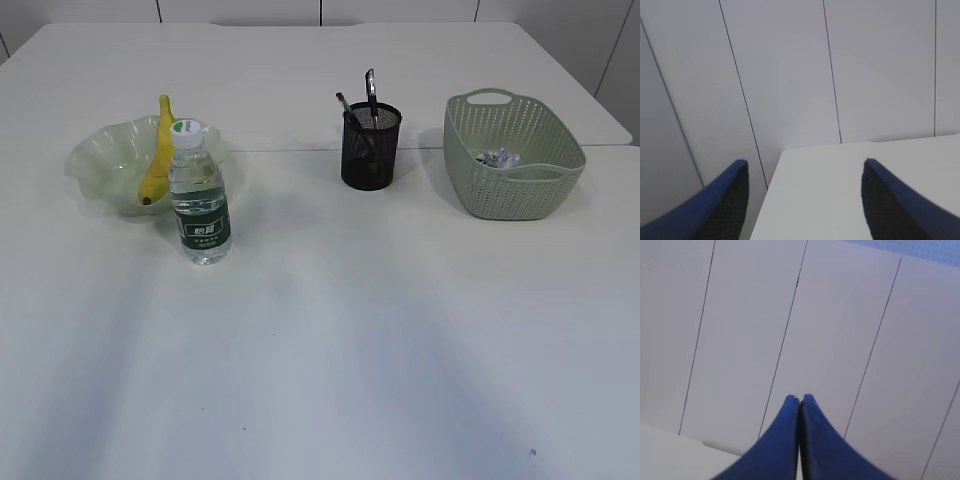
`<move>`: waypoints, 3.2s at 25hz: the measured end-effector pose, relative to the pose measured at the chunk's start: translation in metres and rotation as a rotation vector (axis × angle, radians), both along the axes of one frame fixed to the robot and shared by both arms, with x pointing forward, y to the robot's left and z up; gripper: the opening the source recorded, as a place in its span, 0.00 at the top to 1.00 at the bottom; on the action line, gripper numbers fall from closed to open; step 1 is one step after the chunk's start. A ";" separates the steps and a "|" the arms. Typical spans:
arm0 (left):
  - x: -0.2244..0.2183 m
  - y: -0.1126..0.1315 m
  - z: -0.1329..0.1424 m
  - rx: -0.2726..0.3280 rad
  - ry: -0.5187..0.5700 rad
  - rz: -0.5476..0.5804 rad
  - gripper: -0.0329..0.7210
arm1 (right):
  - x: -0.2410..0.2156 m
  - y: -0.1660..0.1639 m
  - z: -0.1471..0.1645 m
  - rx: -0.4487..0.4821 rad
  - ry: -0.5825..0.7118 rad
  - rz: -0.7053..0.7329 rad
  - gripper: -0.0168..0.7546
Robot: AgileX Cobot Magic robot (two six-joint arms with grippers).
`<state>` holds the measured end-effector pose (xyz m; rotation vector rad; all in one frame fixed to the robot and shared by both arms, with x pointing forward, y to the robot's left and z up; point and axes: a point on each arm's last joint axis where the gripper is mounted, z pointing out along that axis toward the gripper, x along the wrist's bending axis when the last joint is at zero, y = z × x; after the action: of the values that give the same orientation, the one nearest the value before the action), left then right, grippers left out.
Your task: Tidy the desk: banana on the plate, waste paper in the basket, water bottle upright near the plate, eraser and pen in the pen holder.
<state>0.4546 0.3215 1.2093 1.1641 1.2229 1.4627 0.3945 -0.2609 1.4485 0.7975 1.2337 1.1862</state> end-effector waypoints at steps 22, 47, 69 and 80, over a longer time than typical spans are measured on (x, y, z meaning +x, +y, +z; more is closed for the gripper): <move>-0.013 -0.005 0.010 -0.024 -0.056 -0.054 0.30 | -0.092 -0.034 -0.191 -0.122 0.321 0.001 0.99; -0.051 -0.004 -0.021 -0.051 -0.032 -0.018 0.30 | -0.181 -0.065 -0.357 0.065 0.550 0.011 0.99; -0.068 -0.003 -0.040 -0.050 -0.014 0.003 0.30 | -0.165 -0.048 -0.402 0.002 0.754 0.102 0.99; -0.102 0.003 -0.046 -0.032 -0.061 0.088 0.30 | -0.165 -0.048 -0.402 0.013 0.756 0.101 0.99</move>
<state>0.3524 0.3244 1.1633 1.0481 1.2648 1.5269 0.2295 -0.3086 1.0463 1.2681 1.8940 0.9937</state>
